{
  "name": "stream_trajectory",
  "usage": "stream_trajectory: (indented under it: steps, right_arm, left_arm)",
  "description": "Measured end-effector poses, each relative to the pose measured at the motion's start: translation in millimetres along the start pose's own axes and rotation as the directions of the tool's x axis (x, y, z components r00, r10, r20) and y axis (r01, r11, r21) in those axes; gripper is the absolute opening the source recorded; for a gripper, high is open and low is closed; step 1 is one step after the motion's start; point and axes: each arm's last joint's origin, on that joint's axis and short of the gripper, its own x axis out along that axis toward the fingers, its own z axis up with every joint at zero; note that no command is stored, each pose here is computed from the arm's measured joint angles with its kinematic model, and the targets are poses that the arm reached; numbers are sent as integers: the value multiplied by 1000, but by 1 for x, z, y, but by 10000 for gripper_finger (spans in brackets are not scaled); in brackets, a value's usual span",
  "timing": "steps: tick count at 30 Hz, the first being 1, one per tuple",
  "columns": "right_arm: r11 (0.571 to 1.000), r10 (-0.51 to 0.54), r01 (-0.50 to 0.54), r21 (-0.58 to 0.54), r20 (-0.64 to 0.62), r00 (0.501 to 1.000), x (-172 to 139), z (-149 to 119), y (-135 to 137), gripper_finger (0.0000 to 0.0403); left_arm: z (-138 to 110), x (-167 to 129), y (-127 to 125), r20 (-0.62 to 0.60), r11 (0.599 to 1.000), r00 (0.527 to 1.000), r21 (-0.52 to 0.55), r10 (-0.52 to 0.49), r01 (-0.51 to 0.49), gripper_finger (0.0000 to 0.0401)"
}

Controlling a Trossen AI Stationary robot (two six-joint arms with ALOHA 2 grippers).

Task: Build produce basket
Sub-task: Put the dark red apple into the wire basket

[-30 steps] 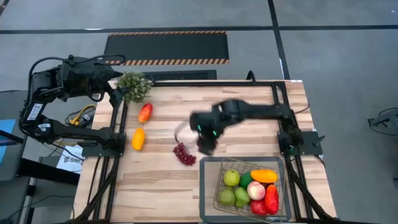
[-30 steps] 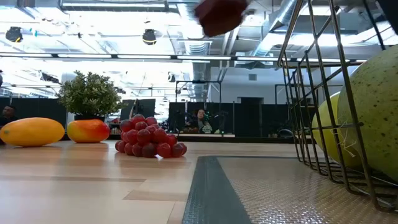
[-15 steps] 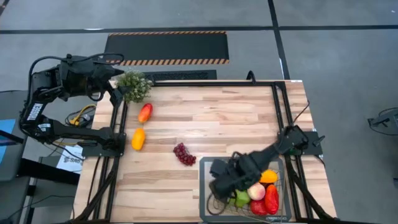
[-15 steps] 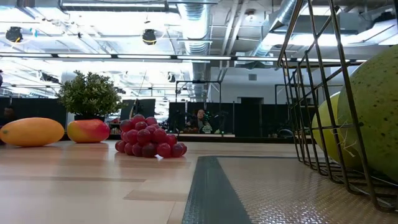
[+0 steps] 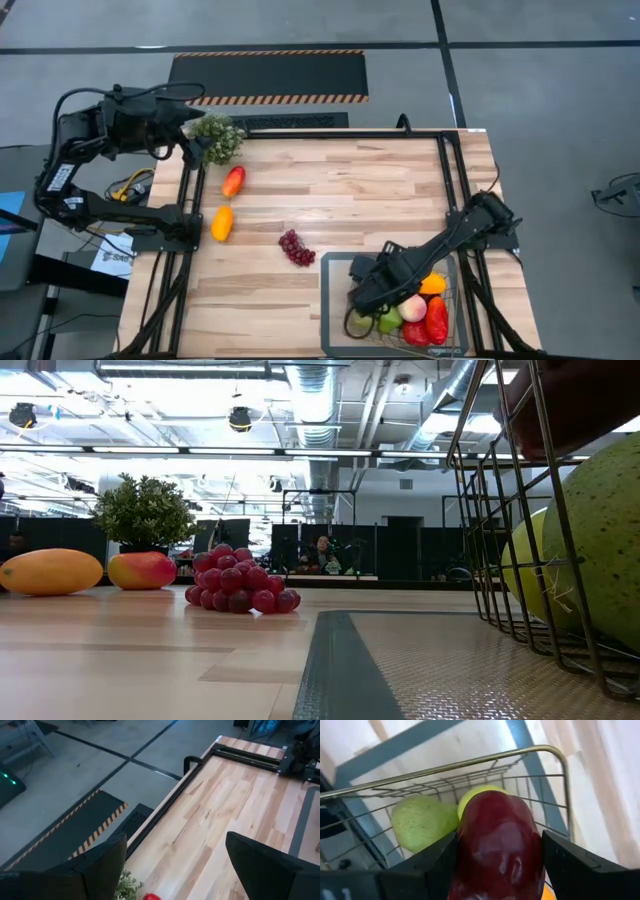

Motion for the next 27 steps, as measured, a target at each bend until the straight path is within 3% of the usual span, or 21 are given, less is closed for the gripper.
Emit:
stream_trajectory:
  steps: [6,13,19,27]
  right_arm:
    - [999,26,-24,-43,34,999,16,-9,-11,275]
    - [998,67,-68,8,83,994,41,-11,-23,275]
    - [999,52,-53,4,125,991,44,-12,-23,275]
    - [999,32,-37,35,113,993,46,-8,-28,276]
  left_arm:
    - [2,7,-2,-22,1000,1000,-9,2,-2,328]
    - [6,18,-5,-44,1000,999,-16,4,-5,328]
    - [8,22,-6,-49,1000,999,-15,8,-9,328]
    - [9,23,-2,-40,990,990,-36,138,-140,328]
